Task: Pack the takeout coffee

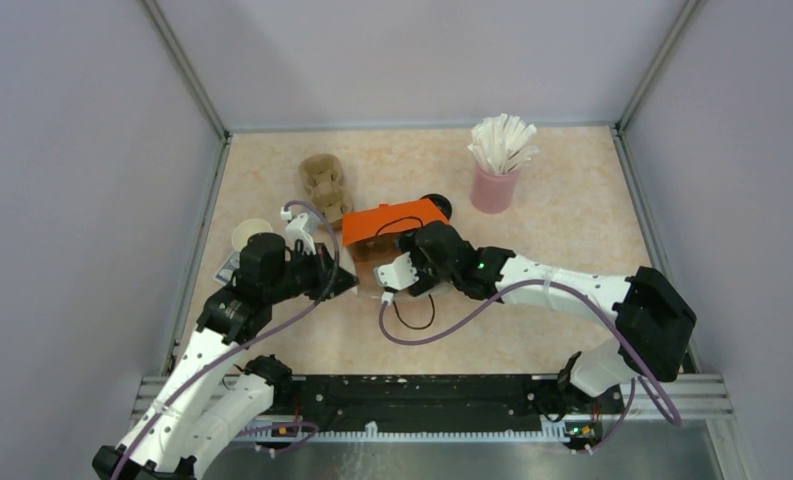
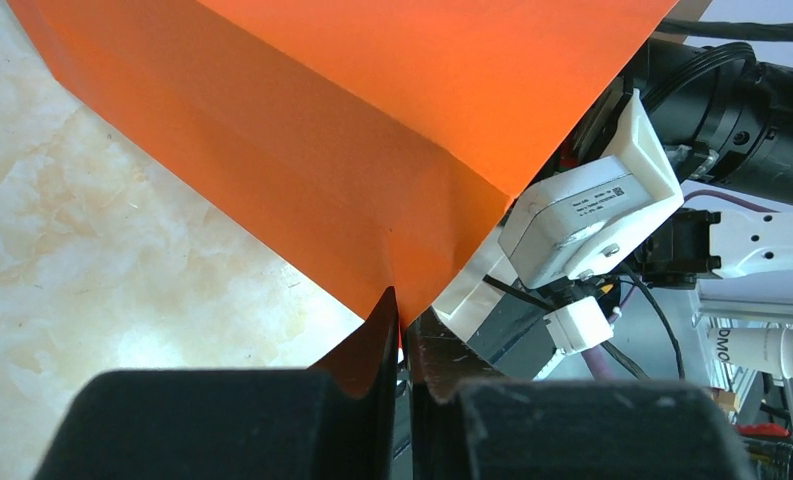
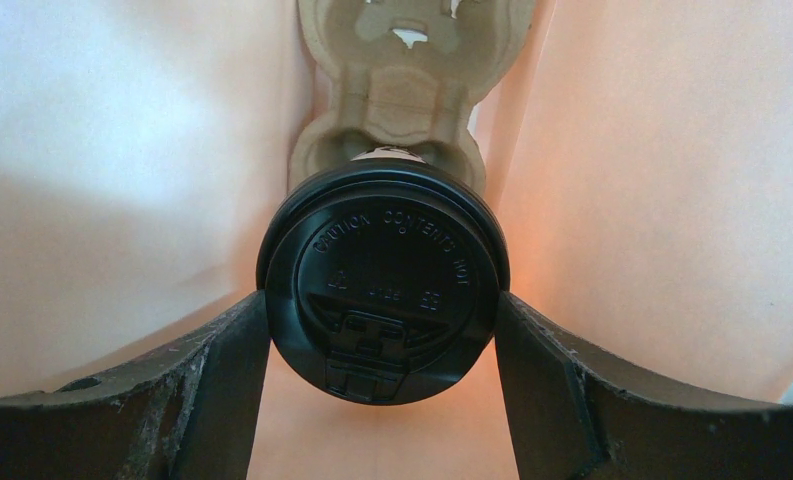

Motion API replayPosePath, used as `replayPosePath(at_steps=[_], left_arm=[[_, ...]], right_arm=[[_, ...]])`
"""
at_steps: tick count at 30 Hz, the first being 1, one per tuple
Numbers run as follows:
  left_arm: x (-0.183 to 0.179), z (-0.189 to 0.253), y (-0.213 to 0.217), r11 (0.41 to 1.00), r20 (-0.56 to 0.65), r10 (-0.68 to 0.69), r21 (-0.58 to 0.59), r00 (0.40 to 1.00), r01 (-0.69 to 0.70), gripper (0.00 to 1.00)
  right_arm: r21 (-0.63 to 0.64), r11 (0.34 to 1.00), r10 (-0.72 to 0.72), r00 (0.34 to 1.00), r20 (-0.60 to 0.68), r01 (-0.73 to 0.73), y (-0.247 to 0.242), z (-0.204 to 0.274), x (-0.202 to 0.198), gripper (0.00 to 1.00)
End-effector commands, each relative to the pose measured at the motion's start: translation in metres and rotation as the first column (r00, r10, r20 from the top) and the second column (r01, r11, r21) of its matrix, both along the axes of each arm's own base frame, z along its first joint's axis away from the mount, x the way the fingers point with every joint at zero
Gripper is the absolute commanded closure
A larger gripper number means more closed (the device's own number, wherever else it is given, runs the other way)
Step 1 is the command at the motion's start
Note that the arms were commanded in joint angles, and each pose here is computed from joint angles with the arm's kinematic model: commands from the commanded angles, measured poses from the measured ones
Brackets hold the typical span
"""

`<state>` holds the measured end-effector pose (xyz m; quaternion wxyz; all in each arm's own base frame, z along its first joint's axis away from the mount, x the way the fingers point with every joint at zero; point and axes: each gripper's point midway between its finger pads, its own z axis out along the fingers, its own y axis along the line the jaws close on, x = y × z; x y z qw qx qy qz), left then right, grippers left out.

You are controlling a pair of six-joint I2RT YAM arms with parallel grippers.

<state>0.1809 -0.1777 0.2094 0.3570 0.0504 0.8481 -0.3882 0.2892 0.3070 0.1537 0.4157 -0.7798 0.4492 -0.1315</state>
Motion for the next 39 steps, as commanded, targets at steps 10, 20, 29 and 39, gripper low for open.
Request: replayPosePath(at_steps=[10,20,29,39], left_arm=[[-0.001,0.012,-0.006,0.999,0.019,-0.025,-0.034,0.999,0.026,0.90],[-0.001,0.011,-0.007,0.999,0.014,-0.029,-0.033,0.999,0.030,0.90],[-0.001,0.008,-0.006,0.999,0.008,-0.030,-0.026,1.000,0.030,0.90],[-0.002,0.008,-0.005,0.999,0.006,-0.030,-0.023,1.000,0.030,0.90]], right_arm=[[0.057,0.998,0.022,1.000,0.004,-0.022,0.008,0.004,0.008,0.47],[0.029,0.999,0.024,0.999,-0.029,-0.023,0.008,-0.007,0.009,0.47],[0.052,0.999,0.005,1.000,-0.015,-0.004,0.008,-0.008,0.017,0.48],[0.034,0.999,-0.007,1.000,-0.027,0.008,0.000,-0.017,0.019,0.47]])
